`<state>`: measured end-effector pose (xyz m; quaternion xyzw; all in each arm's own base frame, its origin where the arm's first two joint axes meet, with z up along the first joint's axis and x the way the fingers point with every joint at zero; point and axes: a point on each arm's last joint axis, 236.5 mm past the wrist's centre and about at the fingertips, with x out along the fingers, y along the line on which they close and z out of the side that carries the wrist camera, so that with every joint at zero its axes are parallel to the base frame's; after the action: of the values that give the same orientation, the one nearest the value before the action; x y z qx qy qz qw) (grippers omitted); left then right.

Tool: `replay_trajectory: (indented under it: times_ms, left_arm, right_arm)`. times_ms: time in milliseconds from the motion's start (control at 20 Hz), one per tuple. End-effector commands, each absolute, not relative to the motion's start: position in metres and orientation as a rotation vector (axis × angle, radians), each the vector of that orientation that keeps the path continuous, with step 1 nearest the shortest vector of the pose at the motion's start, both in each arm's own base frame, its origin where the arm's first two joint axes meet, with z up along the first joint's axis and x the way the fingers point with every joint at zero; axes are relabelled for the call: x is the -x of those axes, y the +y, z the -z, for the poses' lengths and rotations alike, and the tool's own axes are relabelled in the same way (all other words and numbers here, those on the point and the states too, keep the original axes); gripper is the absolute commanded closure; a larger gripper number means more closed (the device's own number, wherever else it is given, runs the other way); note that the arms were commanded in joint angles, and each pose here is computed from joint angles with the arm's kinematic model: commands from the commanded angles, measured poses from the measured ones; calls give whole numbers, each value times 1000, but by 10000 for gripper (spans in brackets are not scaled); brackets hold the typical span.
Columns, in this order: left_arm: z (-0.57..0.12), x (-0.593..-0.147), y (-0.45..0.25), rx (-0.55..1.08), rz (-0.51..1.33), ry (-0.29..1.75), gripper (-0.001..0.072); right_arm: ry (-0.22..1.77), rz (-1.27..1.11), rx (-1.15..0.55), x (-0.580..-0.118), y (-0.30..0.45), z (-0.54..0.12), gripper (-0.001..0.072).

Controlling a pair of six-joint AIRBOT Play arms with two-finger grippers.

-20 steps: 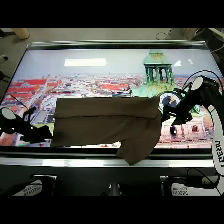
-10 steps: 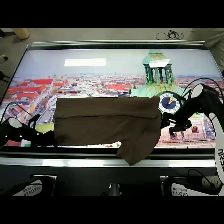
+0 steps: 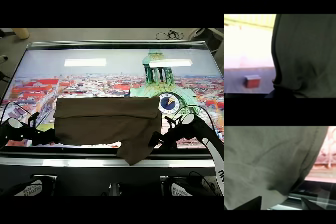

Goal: Fold the shirts.

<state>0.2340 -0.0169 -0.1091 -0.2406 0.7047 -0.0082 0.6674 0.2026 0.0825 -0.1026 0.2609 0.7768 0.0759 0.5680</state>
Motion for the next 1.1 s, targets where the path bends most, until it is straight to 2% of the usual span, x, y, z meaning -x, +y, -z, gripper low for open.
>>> replay_trajectory:
  times_ms: [0, 100, 200, 300, 400, 500, 600, 800, 1000, 1050]
  left_arm:
    - [104, -236, -23, 573, 32, 1579, 679]
    - [104, -238, -23, 576, 30, 1568, 679]
    - [101, -242, -22, 558, 49, 1553, 680]
    - [75, -261, -29, 516, 147, 1470, 681]
    - [31, -292, -23, 478, 160, 1329, 683]
    - [-14, -330, -11, 468, 122, 1183, 685]
    - [-25, -361, -1, 492, 88, 1132, 684]
    - [14, -408, 5, 556, 68, 1231, 681]
    - [67, -425, -15, 626, 96, 1354, 678]
    - [73, -429, -21, 647, 103, 1360, 594]
  right_arm:
    - [1775, -153, -670, -203, 89, 118, 288]
    - [1774, -136, -677, -203, 88, 119, 697]
    - [1768, -188, -658, -206, 91, 111, 696]
    - [1697, -253, -609, -229, 90, 83, 696]
    - [1534, -289, -551, -274, 85, 34, 697]
    - [1311, -271, -510, -337, 74, -20, 697]
    - [1173, -220, -524, -394, 61, -40, 697]
    - [1149, -192, -622, -465, 57, -7, 696]
    - [1234, -179, -715, -476, 68, 43, 693]
    - [1248, -182, -711, -476, 74, 52, 685]
